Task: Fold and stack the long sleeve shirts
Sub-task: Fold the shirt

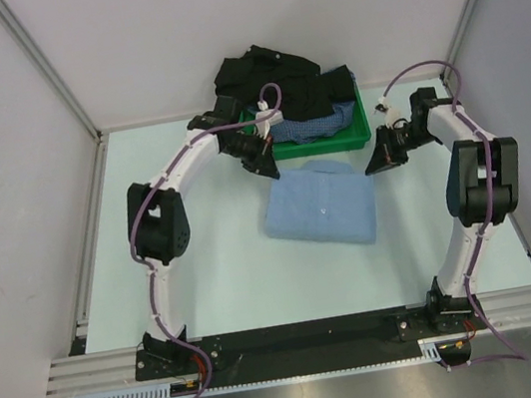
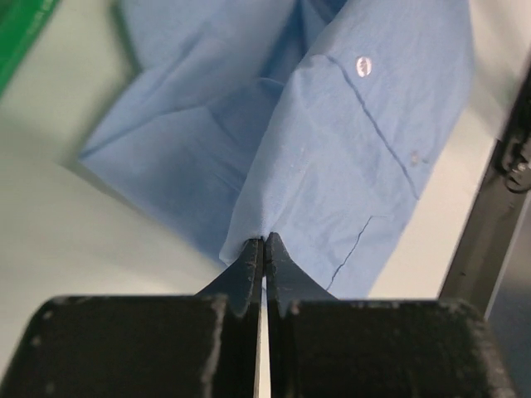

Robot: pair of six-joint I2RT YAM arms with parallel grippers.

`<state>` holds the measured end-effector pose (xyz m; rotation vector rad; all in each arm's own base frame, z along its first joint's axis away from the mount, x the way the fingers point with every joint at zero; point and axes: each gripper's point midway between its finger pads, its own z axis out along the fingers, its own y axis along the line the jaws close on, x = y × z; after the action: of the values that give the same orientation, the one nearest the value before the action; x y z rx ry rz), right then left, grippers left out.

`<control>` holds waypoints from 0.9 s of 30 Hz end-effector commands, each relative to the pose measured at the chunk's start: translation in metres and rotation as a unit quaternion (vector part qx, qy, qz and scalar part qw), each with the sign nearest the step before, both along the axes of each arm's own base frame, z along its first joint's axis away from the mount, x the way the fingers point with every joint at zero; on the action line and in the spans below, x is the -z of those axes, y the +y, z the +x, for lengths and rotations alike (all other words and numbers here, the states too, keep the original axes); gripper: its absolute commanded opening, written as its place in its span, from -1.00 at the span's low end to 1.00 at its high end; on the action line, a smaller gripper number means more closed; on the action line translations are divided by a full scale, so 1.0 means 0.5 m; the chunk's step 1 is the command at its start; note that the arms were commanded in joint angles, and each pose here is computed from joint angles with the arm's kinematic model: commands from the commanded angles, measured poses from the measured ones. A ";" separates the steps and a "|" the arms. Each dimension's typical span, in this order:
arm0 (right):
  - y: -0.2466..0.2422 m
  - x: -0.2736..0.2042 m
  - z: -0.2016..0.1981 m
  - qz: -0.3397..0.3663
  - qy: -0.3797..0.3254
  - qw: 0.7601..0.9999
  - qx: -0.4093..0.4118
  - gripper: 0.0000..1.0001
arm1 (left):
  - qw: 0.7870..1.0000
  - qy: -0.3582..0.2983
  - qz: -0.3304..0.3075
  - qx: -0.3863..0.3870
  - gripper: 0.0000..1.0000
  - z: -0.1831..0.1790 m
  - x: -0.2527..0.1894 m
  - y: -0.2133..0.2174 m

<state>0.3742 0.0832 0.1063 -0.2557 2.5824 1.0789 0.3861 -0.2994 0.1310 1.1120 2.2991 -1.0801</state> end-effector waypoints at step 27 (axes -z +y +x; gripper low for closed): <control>-0.057 0.143 0.240 -0.077 -0.083 0.990 0.087 -1.00 | 0.988 -0.071 0.061 -0.121 -0.60 0.226 0.150 0.013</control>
<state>0.4696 0.0621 0.0372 -0.1237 2.5342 0.8957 0.4840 -0.3081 0.0485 0.9535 2.3352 -0.8208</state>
